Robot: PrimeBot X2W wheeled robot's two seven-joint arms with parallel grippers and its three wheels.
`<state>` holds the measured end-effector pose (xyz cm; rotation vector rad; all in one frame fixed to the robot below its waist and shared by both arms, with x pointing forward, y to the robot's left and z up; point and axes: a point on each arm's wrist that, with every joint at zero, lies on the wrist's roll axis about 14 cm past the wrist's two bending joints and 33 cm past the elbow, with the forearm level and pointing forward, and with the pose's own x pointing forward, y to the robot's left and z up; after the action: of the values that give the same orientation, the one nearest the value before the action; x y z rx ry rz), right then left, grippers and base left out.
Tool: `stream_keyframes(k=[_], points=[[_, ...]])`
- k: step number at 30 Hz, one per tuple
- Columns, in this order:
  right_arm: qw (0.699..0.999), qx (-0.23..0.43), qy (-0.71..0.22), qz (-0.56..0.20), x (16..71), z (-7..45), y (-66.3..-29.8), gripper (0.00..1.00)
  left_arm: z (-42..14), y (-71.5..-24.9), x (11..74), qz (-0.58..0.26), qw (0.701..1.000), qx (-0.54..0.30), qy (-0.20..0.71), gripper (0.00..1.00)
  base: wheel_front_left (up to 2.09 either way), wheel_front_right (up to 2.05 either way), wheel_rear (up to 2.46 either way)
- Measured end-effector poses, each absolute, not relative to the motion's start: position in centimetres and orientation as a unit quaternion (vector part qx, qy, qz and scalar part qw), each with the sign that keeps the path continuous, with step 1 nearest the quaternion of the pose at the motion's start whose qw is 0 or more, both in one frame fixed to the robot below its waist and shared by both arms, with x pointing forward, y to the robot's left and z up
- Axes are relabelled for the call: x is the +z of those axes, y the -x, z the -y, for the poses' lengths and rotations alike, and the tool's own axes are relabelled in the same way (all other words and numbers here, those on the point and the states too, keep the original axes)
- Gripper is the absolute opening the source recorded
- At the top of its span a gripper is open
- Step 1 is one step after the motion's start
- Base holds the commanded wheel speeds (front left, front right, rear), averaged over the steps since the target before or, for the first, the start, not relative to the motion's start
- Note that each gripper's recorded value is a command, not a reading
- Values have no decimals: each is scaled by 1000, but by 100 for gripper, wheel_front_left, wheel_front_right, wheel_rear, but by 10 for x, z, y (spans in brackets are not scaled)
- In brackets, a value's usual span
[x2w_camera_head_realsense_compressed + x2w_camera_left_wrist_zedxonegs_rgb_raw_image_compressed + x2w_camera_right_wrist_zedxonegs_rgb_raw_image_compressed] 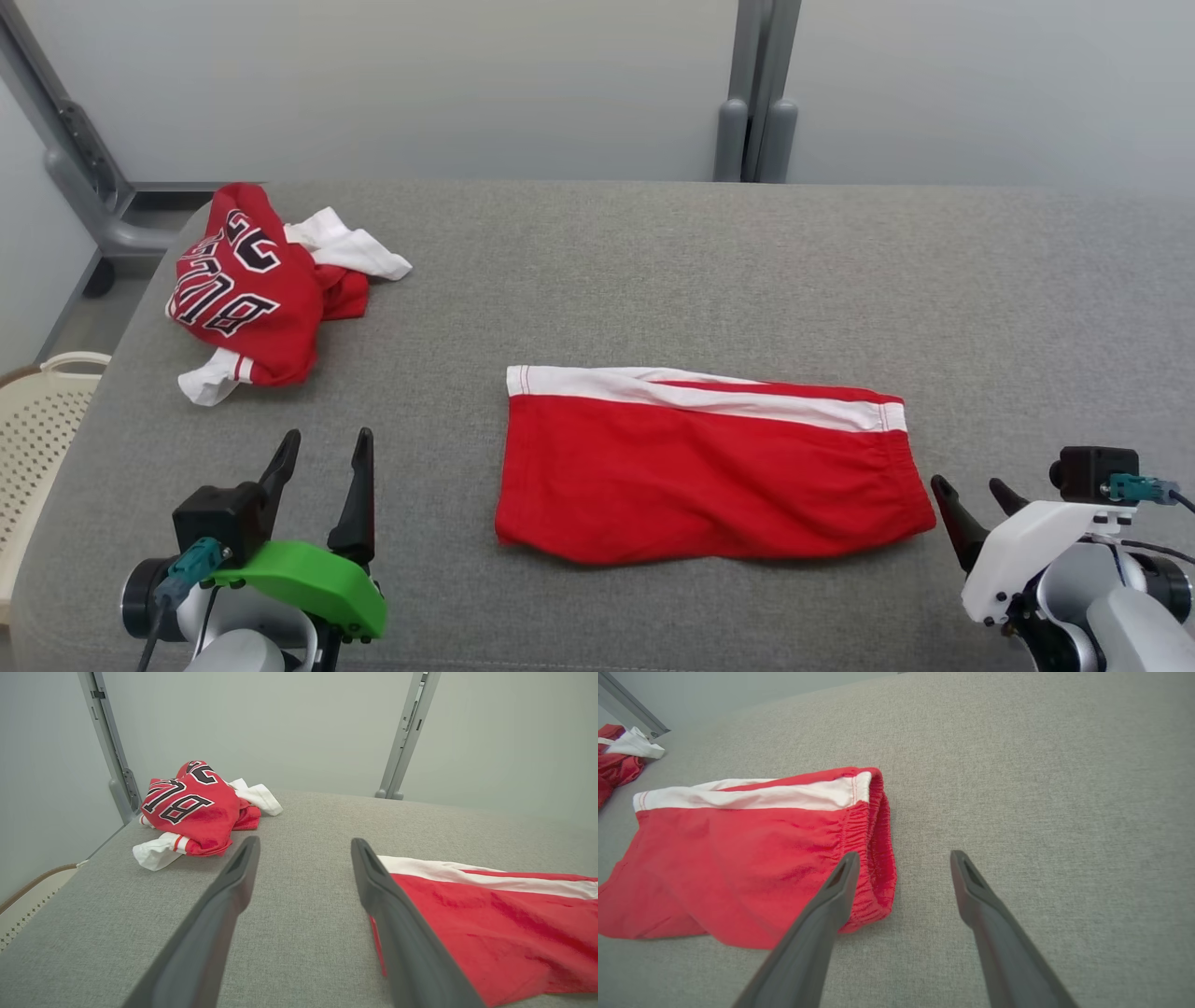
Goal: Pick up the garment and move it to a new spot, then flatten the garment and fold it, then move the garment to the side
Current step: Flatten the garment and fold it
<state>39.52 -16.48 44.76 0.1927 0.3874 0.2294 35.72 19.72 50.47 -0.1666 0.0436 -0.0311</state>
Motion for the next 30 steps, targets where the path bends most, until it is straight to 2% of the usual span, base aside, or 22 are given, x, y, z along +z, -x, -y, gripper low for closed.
stream_keyframes(k=[6, 14, 24, 25, 26, 28, 30], points=[[959, 129, -146, -204, 436, 139, -406, 100, -198, -355, 506, -23, 996, -11, 82, 100, 0, 0, 0], [952, 119, -152, -236, 405, 139, -407, 100, -205, -351, 506, -26, 996, 4, 82, 100, 0, 0, 0], [936, 102, -208, -264, 388, 128, -411, 100, -207, -352, 502, -34, 996, 9, 80, 100, 0, 0, 0], [934, 104, -215, -264, 388, 125, -411, 85, -207, -352, 503, -34, 996, 9, 80, 100, 0, 0, 0], [932, 106, -223, -264, 389, 121, -412, 47, -206, -352, 503, -33, 996, 8, 80, 100, 0, 0, 0], [930, 110, -231, -264, 391, 117, -412, 26, -205, -352, 504, -33, 996, 6, 79, 100, 0, 0, 0], [930, 111, -231, -264, 391, 118, -411, 0, -204, -352, 504, -33, 996, 3, 78, 100, 0, 0, 0]])
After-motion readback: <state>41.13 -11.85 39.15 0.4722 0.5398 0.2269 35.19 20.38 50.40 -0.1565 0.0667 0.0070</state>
